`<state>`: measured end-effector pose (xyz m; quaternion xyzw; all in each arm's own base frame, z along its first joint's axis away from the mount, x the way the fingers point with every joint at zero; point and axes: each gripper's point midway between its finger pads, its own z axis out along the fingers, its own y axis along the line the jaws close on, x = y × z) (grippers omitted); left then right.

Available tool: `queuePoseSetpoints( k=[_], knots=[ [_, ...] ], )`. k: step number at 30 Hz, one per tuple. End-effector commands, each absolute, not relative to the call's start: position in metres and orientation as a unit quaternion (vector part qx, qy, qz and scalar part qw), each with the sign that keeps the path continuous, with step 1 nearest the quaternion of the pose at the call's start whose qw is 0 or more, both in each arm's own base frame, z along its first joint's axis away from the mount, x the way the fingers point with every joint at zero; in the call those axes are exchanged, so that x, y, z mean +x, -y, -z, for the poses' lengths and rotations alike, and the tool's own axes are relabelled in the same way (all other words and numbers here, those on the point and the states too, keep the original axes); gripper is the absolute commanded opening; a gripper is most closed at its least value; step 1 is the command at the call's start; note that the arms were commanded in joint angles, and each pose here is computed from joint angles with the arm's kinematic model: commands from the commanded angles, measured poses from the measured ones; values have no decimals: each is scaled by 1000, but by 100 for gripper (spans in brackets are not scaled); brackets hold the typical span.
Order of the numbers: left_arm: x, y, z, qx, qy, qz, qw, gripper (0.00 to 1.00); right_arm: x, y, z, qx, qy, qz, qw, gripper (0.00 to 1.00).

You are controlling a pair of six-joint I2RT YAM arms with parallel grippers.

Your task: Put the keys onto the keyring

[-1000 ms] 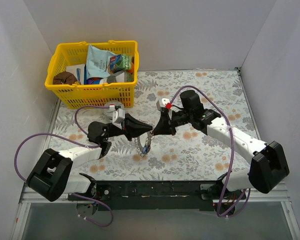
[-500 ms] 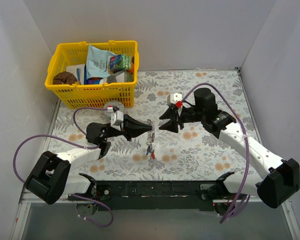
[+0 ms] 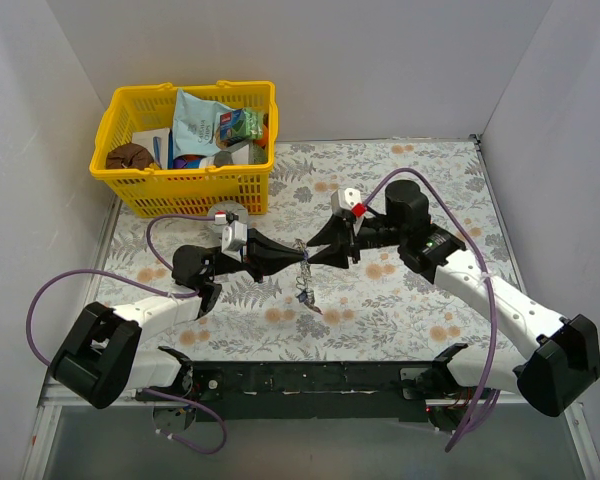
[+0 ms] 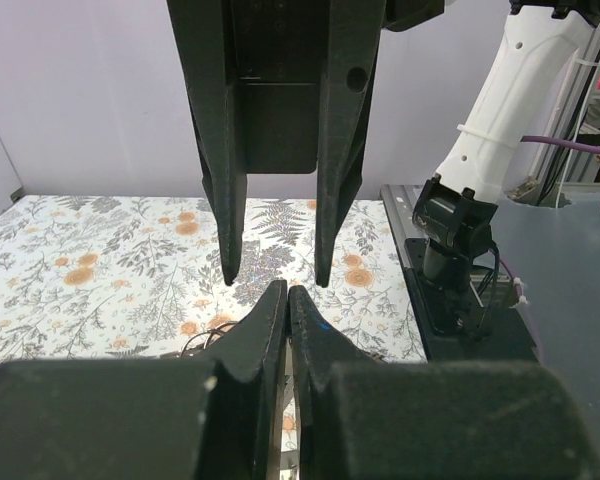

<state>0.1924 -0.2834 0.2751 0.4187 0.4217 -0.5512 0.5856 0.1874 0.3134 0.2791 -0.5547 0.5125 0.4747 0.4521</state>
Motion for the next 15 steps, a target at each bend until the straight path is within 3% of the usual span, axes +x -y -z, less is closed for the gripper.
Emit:
queuePoseSetpoints(
  k=[1,8,15],
  knots=[
    [177,274,-323,435,-314,525,661,0,182,-320,-289,-558,-488,-491,456,45],
    [175,273,-327,434,-308,524,665,0,181,-325,-278,-561,-491,-507,432,33],
    [173,271,-330,435,-302,520,670,0,182,-326,-271,-559,-495,-508,430,34]
  ],
)
